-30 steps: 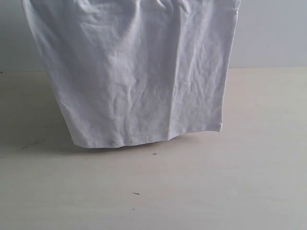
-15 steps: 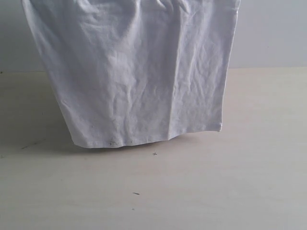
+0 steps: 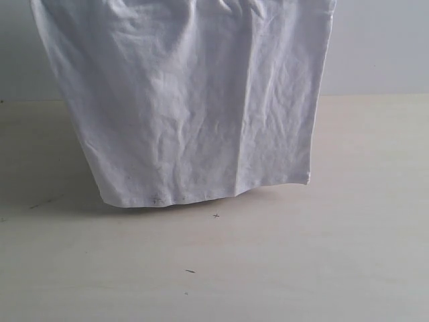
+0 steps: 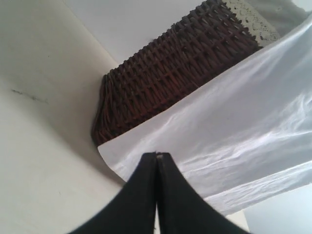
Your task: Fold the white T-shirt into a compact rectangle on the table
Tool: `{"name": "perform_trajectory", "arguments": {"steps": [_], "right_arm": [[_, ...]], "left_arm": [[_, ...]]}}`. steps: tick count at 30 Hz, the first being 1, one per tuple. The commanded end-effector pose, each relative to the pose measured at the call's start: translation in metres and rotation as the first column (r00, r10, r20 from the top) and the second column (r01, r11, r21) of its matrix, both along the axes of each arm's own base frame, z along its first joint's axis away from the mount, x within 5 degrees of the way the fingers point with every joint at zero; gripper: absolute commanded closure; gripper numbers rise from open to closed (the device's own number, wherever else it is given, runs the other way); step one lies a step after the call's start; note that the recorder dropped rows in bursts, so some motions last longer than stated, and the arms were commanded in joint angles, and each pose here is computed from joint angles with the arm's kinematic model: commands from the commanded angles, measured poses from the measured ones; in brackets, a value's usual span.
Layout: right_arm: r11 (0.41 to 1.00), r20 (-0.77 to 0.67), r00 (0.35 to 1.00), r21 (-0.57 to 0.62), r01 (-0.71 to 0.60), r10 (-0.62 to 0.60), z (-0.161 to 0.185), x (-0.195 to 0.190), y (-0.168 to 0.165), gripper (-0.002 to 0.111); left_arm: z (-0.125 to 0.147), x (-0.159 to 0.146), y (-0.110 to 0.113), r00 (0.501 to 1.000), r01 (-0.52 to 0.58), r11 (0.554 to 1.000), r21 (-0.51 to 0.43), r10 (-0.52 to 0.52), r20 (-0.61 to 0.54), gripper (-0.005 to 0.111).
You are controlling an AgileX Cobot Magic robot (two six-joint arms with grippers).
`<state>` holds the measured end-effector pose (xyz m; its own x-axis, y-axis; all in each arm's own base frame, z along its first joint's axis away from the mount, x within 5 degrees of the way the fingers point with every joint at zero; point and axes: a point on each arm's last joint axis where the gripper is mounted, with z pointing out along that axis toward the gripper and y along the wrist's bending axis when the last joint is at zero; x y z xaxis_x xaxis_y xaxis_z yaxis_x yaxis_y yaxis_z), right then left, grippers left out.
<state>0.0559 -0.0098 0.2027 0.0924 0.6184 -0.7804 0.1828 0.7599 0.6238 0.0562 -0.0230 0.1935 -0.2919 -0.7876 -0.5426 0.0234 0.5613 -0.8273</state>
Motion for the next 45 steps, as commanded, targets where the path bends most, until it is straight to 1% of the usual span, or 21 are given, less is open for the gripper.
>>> {"name": "perform_trajectory", "arguments": {"steps": [1, 3, 5, 6, 8, 10, 11, 14, 17, 20, 23, 25, 28, 31, 32, 34, 35, 36, 39, 42, 45], "right_arm": [[0.999, 0.035, 0.999, -0.003, -0.032, 0.032, 0.002, 0.000, 0.002, 0.108], [0.998, 0.042, 0.998, -0.034, -0.044, 0.046, 0.005, 0.000, 0.002, 0.108], [0.996, 0.067, 0.996, -0.072, -0.053, 0.058, 0.017, -0.002, 0.003, 0.108], [0.994, 0.088, 0.994, -0.091, -0.055, 0.063, 0.026, -0.004, 0.004, 0.108], [0.990, 0.110, 0.992, -0.130, -0.053, 0.068, 0.040, -0.006, 0.004, 0.108], [0.981, 0.111, 0.991, -0.189, -0.052, 0.074, 0.056, -0.007, 0.005, 0.108], [0.975, 0.101, 0.992, -0.214, -0.055, 0.078, 0.062, -0.006, 0.005, 0.108], [0.957, 0.045, 0.995, -0.282, -0.075, 0.091, 0.077, -0.001, 0.006, 0.108], [0.940, -0.051, 0.992, -0.318, -0.122, 0.112, 0.080, 0.011, 0.005, 0.108], [0.914, -0.191, 0.968, -0.338, -0.223, 0.166, 0.073, 0.029, 0.007, 0.108], [0.904, -0.315, 0.925, -0.297, -0.309, 0.213, 0.063, 0.050, 0.010, 0.108], [0.891, -0.388, 0.891, -0.278, -0.358, 0.237, 0.059, 0.065, 0.012, 0.108], [0.845, -0.503, 0.824, -0.293, -0.448, 0.262, 0.051, 0.092, 0.016, 0.108], [0.784, -0.611, 0.748, -0.319, -0.532, 0.259, 0.034, 0.126, 0.019, 0.108], [0.751, -0.653, 0.712, -0.328, -0.573, 0.258, 0.028, 0.137, 0.020, 0.108], [0.656, -0.741, 0.622, -0.341, -0.673, 0.253, 0.015, 0.159, 0.023, 0.108], [0.609, -0.768, 0.590, -0.349, -0.712, 0.249, 0.012, 0.169, 0.024, 0.108], [0.538, -0.806, 0.541, -0.352, -0.766, 0.242, 0.005, 0.178, 0.025, 0.108], [0.361, -0.884, 0.409, -0.314, -0.878, 0.228, -0.013, 0.202, 0.027, 0.108], [0.297, -0.922, 0.317, -0.246, -0.923, 0.223, -0.033, 0.223, 0.029, 0.108], [0.235, -0.937, 0.279, -0.228, -0.945, 0.212, -0.045, 0.236, 0.030, 0.108]], "left_arm": [[0.013, 0.003, -0.004, 0.998, 0.046, 0.999, 0.005, -0.046, 0.032, 0.107], [0.035, 0.002, -0.005, 0.990, 0.058, 0.996, 0.071, -0.067, 0.126, 0.107], [0.063, -0.002, -0.005, 0.966, 0.047, 0.985, 0.165, -0.087, 0.242, 0.107], [0.076, -0.004, -0.005, 0.956, 0.034, 0.981, 0.192, -0.088, 0.281, 0.107], [0.096, -0.005, -0.005, 0.943, 0.022, 0.976, 0.216, -0.092, 0.319, 0.107], [0.112, 0.000, -0.005, 0.940, 0.020, 0.962, 0.272, -0.111, 0.323, 0.107], [0.117, 0.006, -0.006, 0.945, 0.034, 0.953, 0.300, -0.128, 0.300, 0.107], [0.119, 0.032, -0.010, 0.968, 0.115, 0.935, 0.337, -0.181, 0.173, 0.107], [0.111, 0.064, -0.016, 0.964, 0.232, 0.881, 0.413, -0.264, 0.022, 0.107], [0.098, 0.090, -0.021, 0.931, 0.360, 0.829, 0.428, -0.347, -0.112, 0.107], [0.084, 0.110, -0.027, 0.880, 0.475, 0.787, 0.394, -0.419, -0.223, 0.107], [0.073, 0.120, -0.030, 0.843, 0.536, 0.765, 0.358, -0.458, -0.283, 0.107], [0.059, 0.128, -0.033, 0.795, 0.603, 0.718, 0.347, -0.506, -0.335, 0.107], [0.051, 0.132, -0.034, 0.770, 0.632, 0.702, 0.329, -0.522, -0.366, 0.107], [0.050, 0.133, -0.034, 0.766, 0.636, 0.700, 0.325, -0.525, -0.371, 0.107], [0.050, 0.133, -0.034, 0.764, 0.640, 0.690, 0.338, -0.529, -0.369, 0.106], [0.050, 0.133, -0.034, 0.763, 0.642, 0.683, 0.347, -0.531, -0.367, 0.106], [0.050, 0.133, -0.034, 0.763, 0.643, 0.680, 0.351, -0.533, -0.366, 0.103], [0.050, 0.133, -0.034, 0.762, 0.646, 0.670, 0.365, -0.537, -0.363, 0.091], [0.050, 0.133, -0.034, 0.763, 0.645, 0.669, 0.368, -0.536, -0.363, 0.075], [0.050, 0.133, -0.034, 0.763, 0.645, 0.669, 0.368, -0.536, -0.363, 0.060]]}}
